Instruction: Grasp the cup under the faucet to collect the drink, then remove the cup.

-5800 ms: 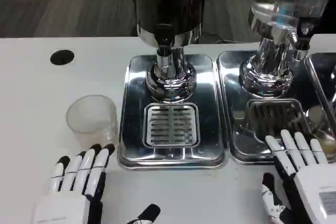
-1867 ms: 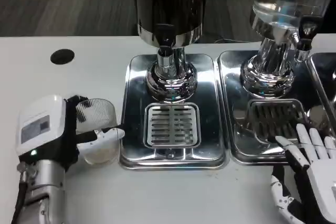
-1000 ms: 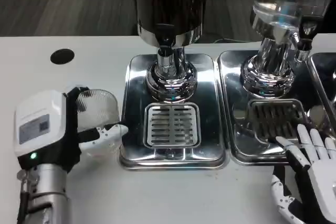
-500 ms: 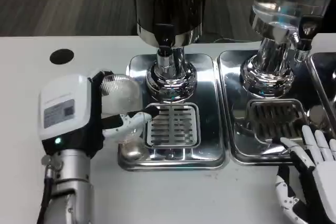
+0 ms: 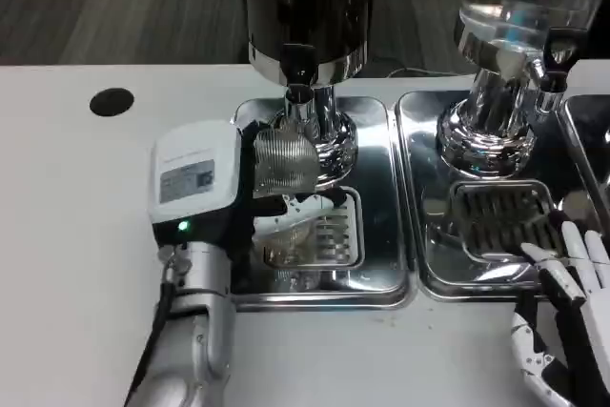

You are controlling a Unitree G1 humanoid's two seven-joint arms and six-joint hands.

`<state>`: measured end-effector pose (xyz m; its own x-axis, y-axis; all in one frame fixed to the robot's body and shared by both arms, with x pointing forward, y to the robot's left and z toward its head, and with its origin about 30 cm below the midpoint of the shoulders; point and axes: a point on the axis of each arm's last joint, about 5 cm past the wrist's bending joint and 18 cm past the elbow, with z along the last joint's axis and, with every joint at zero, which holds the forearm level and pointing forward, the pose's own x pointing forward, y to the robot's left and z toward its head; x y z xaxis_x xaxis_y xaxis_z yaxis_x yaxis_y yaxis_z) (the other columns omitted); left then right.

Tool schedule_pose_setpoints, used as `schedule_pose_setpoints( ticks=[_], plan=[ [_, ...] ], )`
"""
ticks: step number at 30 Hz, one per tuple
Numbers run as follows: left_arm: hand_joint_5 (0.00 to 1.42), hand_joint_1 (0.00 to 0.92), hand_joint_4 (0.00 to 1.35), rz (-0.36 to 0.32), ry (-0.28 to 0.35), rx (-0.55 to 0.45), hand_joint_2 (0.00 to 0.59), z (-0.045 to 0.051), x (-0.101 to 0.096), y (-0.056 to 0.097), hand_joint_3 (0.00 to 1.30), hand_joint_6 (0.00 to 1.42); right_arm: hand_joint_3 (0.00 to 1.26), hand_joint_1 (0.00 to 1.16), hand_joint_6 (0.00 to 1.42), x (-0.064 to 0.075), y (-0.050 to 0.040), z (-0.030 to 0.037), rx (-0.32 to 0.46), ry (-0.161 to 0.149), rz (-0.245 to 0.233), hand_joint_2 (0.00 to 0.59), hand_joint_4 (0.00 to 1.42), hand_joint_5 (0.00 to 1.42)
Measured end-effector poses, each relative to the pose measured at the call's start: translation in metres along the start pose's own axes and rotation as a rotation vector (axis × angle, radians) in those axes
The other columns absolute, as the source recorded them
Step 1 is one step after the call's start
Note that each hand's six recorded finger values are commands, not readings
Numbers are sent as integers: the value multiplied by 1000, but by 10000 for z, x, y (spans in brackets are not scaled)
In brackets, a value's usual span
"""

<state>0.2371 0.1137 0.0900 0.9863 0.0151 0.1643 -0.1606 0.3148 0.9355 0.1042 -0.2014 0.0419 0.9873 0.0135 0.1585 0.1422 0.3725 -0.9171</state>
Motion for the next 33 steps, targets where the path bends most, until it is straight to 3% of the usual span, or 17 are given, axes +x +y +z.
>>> schedule_pose_setpoints(
  ticks=[4,13,15,16,18,21,30,33],
  plan=[
    [821,617,580,-6,-23,-4,36,102,40,-92,618,1150,255,204,0,-18,-16,-6,-2,6,-3,578,0,0],
    [804,575,551,0,-43,6,46,134,42,-187,595,1099,255,203,0,-24,-25,-18,-5,12,-1,579,0,0],
    [804,537,542,3,-45,7,54,134,41,-190,590,1096,255,203,0,-24,-25,-17,-4,12,-1,579,0,0],
    [804,490,541,5,-45,9,55,131,39,-194,578,1096,255,203,0,-22,-24,-17,-4,12,-2,579,0,0],
    [781,300,498,6,-46,10,79,125,38,-197,519,1072,255,203,0,-19,-24,-16,-4,11,-3,579,0,0],
    [728,200,422,8,-50,12,72,112,39,-194,435,1049,255,203,0,-11,-21,-18,-4,12,-3,579,0,0],
    [662,105,320,33,-55,22,49,73,45,-182,335,1011,255,203,0,3,-12,-15,9,19,-7,579,0,0],
    [609,100,283,37,-56,24,41,69,46,-180,314,930,255,203,0,6,-9,-13,12,21,-8,579,0,0]
  ],
)
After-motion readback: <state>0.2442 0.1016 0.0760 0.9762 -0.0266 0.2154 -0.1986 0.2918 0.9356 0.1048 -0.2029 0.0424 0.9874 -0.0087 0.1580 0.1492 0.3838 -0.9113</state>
